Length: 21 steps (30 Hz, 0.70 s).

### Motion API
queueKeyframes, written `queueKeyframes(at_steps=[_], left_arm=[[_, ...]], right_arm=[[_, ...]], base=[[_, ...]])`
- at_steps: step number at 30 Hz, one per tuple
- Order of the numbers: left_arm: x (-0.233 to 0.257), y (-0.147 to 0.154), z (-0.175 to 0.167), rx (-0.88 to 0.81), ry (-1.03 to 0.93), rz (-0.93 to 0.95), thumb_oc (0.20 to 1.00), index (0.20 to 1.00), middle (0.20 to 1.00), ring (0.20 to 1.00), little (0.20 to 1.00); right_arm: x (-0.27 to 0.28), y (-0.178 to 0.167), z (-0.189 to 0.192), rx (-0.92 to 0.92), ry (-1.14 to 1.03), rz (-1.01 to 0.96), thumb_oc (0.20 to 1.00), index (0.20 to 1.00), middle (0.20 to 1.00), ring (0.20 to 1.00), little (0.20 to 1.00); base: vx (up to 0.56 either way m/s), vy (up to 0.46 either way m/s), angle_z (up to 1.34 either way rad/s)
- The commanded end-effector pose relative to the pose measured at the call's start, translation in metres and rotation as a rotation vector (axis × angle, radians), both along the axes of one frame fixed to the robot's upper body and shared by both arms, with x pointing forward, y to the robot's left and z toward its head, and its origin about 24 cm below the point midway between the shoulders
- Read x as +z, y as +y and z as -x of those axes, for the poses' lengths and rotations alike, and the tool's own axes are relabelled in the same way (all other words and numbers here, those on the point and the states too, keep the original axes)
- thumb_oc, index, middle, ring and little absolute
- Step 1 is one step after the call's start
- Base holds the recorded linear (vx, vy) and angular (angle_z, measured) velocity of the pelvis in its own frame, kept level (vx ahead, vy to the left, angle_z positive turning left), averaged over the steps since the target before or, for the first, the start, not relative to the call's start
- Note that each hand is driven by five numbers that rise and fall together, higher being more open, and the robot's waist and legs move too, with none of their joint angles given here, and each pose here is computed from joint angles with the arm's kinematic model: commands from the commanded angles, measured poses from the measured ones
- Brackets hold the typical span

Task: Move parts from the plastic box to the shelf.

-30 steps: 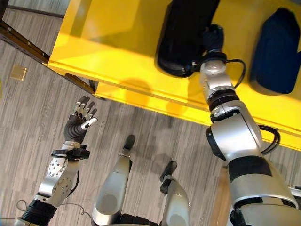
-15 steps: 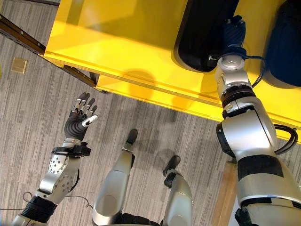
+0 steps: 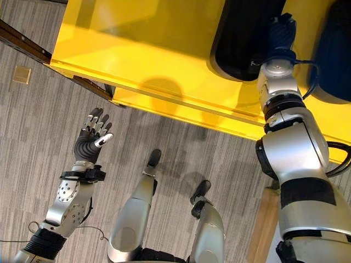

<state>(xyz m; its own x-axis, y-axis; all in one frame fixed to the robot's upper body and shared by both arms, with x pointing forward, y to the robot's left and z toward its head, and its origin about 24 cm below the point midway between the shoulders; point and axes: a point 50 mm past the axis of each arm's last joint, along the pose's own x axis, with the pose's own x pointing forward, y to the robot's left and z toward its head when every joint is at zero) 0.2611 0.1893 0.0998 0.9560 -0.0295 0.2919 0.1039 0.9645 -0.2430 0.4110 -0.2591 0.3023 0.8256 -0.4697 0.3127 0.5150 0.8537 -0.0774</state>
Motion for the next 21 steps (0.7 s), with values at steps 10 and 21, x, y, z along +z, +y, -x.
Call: queueKeyframes(at_steps=[10,21], left_arm=[[0.0233,-0.0012,0.0057,-0.042,-0.126,-0.012,1.000,1.000,1.000,1.000,1.000],[0.0241,-0.0020,0.0039,-0.044,-0.126,-0.018,1.000,1.000,1.000,1.000,1.000]], right_arm=[[0.0327,-0.0034,0.0074,-0.026,-0.108,-0.037,0.200,0.200,0.200,0.200,0.200],[0.0283,-0.0026,0.0061,-0.011,-0.129,-0.169,1.000,1.000,1.000,1.000,1.000]], base=[[0.00,0.000,0.00],[0.00,-0.001,0.03]])
